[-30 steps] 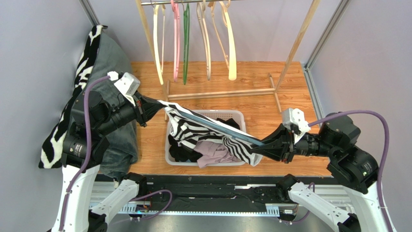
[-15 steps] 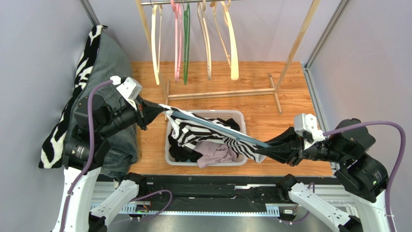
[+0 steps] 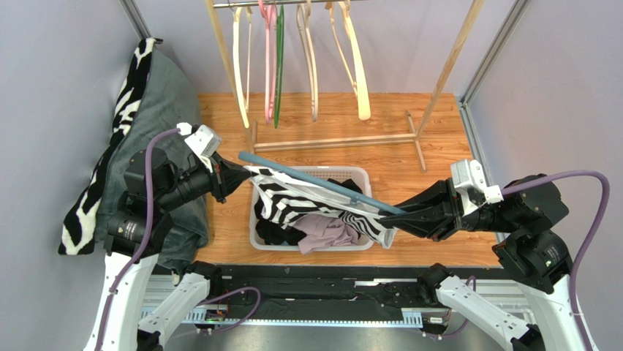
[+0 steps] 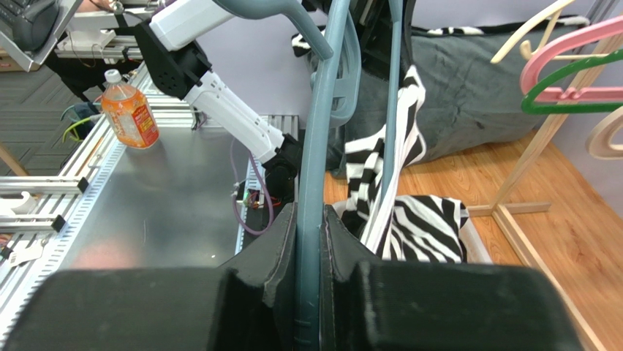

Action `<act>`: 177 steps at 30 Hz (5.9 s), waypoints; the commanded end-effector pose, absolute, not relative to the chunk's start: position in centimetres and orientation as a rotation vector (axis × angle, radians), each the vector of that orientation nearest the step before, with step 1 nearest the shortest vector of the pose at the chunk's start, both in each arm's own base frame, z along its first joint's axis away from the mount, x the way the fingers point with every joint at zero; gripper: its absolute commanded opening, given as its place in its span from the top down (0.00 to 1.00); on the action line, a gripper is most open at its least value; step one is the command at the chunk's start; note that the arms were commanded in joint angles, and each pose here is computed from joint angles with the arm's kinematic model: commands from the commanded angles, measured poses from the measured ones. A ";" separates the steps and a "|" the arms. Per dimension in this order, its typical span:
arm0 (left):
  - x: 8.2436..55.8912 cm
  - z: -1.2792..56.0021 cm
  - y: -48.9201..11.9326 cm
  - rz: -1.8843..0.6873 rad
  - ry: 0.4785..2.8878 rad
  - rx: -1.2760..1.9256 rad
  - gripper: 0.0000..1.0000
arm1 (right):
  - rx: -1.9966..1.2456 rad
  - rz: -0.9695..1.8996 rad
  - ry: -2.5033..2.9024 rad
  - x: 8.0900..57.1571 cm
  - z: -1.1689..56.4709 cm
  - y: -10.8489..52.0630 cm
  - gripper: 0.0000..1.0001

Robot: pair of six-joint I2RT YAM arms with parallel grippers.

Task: Remove the tank top from the hanger

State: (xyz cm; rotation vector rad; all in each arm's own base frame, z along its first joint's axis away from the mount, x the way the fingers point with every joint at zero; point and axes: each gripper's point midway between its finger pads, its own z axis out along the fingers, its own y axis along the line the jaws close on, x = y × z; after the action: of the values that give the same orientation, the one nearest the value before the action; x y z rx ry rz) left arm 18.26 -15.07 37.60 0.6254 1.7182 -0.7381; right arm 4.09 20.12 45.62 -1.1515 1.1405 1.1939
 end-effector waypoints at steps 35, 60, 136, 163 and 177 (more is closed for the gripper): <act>5.1 53.5 -13.4 -0.442 1.056 1.095 0.01 | -1.269 1.353 1.314 9.9 47.3 25.4 1.00; 5.5 44.4 -16.6 -0.777 1.143 1.445 0.04 | -1.390 1.522 1.572 7.1 42.2 27.5 1.00; 13.1 41.3 -16.5 -0.750 1.517 1.062 1.00 | -0.756 0.838 1.588 13.5 36.0 20.4 0.00; 12.3 42.9 -14.1 -0.575 1.502 1.015 1.00 | -0.502 0.519 1.435 20.3 46.8 18.0 1.00; 9.8 51.5 -11.9 -0.438 1.309 0.886 1.00 | -0.563 0.544 1.554 20.4 41.4 19.3 1.00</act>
State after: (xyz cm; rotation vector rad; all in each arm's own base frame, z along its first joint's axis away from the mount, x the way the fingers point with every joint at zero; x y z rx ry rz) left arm 9.13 -13.41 46.42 1.0157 1.4203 -0.5643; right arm 21.31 17.28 43.23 -0.4910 1.5353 0.4375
